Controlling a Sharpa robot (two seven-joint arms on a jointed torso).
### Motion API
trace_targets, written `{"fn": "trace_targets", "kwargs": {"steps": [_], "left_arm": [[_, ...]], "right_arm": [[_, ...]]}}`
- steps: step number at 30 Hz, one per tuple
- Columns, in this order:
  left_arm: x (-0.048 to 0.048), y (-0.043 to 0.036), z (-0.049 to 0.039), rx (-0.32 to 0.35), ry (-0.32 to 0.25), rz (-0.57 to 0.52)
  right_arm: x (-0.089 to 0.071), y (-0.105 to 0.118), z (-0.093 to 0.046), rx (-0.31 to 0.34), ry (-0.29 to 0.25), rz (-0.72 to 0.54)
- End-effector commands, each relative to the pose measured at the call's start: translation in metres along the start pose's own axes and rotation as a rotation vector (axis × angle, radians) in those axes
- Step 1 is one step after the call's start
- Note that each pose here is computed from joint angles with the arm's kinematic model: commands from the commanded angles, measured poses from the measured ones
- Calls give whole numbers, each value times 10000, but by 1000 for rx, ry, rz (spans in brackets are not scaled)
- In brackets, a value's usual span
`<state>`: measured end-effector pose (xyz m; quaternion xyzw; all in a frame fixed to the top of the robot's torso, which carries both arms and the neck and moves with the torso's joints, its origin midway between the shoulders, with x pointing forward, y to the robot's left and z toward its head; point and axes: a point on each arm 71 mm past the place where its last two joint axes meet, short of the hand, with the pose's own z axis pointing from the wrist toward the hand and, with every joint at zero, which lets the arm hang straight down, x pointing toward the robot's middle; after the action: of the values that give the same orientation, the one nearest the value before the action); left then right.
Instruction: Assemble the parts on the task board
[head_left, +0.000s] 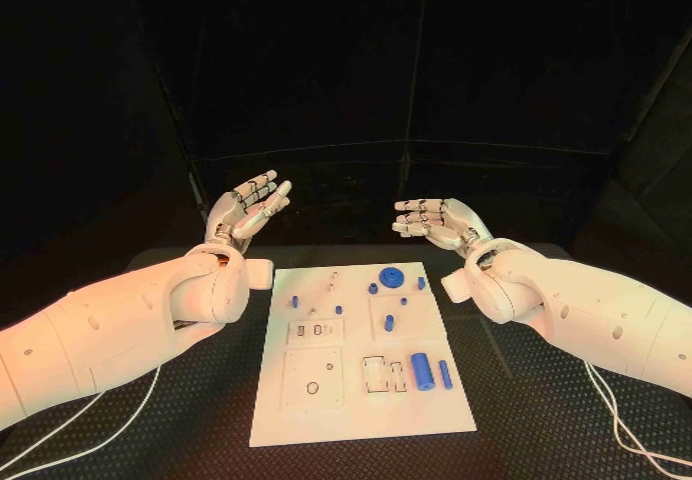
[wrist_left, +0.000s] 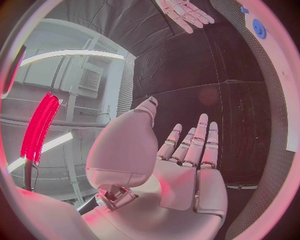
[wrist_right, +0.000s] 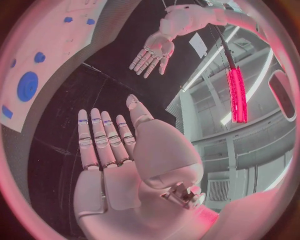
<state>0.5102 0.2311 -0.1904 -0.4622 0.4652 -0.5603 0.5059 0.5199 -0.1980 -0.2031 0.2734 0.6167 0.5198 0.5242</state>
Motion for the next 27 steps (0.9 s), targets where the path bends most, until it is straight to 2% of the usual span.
{"fn": "trace_targets", "kwargs": {"steps": [1, 5, 11, 17, 23, 27], "left_arm": [[27, -56, -33, 33, 77, -35], [49, -95, -103, 27, 109, -46], [196, -169, -248, 17, 184, -77], [290, -218, -346, 11, 221, -94], [340, -245, -422, 7, 244, -107], [371, -258, -457, 5, 258, -116]], "right_arm": [[7, 95, 33, -57, 50, -278], [-14, 174, 69, -64, 84, -423], [-38, 271, 92, -34, 148, -685], [60, 363, 101, -30, 211, -907], [167, 419, 121, -43, 243, -1015], [221, 406, 147, -27, 280, -1057]]}}
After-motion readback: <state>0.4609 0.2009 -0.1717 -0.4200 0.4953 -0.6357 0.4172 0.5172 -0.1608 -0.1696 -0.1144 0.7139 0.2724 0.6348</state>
